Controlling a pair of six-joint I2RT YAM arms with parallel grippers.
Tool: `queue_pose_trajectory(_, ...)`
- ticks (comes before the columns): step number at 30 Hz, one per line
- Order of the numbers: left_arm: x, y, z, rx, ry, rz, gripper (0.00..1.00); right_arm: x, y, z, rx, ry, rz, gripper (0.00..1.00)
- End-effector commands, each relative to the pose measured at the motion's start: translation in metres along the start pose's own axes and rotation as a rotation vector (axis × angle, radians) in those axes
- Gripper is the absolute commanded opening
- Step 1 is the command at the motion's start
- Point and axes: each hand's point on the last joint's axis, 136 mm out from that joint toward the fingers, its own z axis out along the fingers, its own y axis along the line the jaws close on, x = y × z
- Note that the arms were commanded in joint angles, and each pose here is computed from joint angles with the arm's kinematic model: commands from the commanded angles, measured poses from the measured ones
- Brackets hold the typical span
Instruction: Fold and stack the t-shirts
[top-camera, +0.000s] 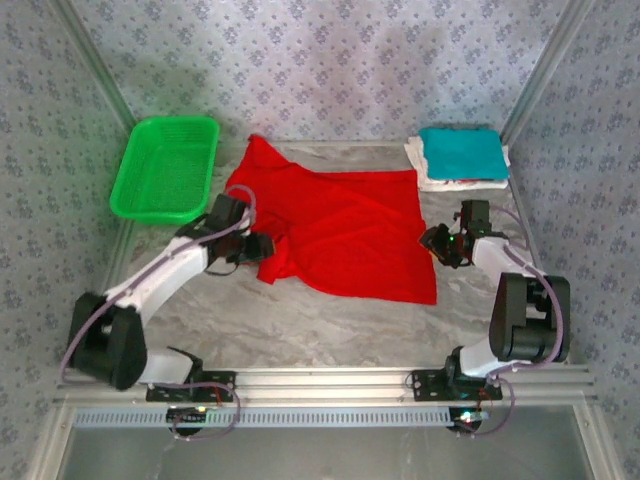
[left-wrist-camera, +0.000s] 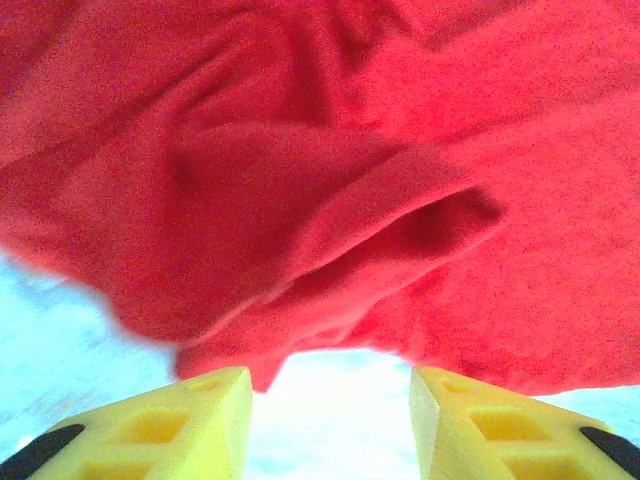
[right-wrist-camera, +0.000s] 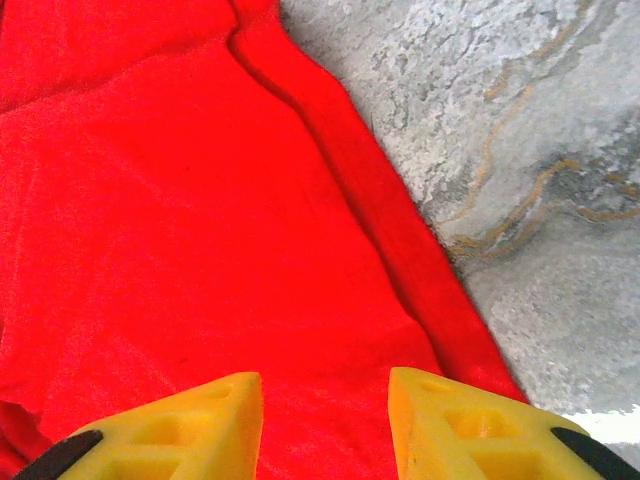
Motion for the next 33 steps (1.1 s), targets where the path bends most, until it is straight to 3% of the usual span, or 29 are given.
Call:
queue_pose_trajectory(1, 0.009, 0.02, -0.009, -0.033, -0.049, -0.064, 0.46, -0.006, 0.009, -0.001, -0.034, -0.001, -0.02, 0.41)
queue_pose_trajectory(4, 0.029, 0.025, -0.006, -0.001, -0.02, -0.078, 0.4, -0.006, 0.009, -0.001, -0.031, -0.006, -0.022, 0.41)
queue_pose_trajectory(8, 0.05, 0.02, 0.018, 0.1, 0.004, -0.11, 0.4, -0.008, 0.01, 0.0, -0.038, -0.011, -0.026, 0.41)
queue_pose_trajectory(15, 0.031, 0.01, 0.043, 0.103, -0.041, -0.027, 0.51, -0.005, 0.018, 0.0, -0.068, 0.001, -0.025, 0.41)
queue_pose_trajectory(22, 0.016, 0.006, 0.073, 0.108, -0.054, -0.017, 0.47, -0.004, 0.018, -0.007, -0.067, -0.015, -0.034, 0.41)
queue_pose_trajectory(29, 0.005, -0.015, 0.064, 0.114, -0.056, 0.018, 0.04, -0.002, 0.014, -0.008, -0.057, -0.015, -0.031, 0.42)
queue_pose_trajectory(33, 0.007, -0.022, 0.032, 0.087, -0.072, 0.007, 0.0, -0.002, 0.013, -0.008, -0.053, -0.016, -0.028, 0.42)
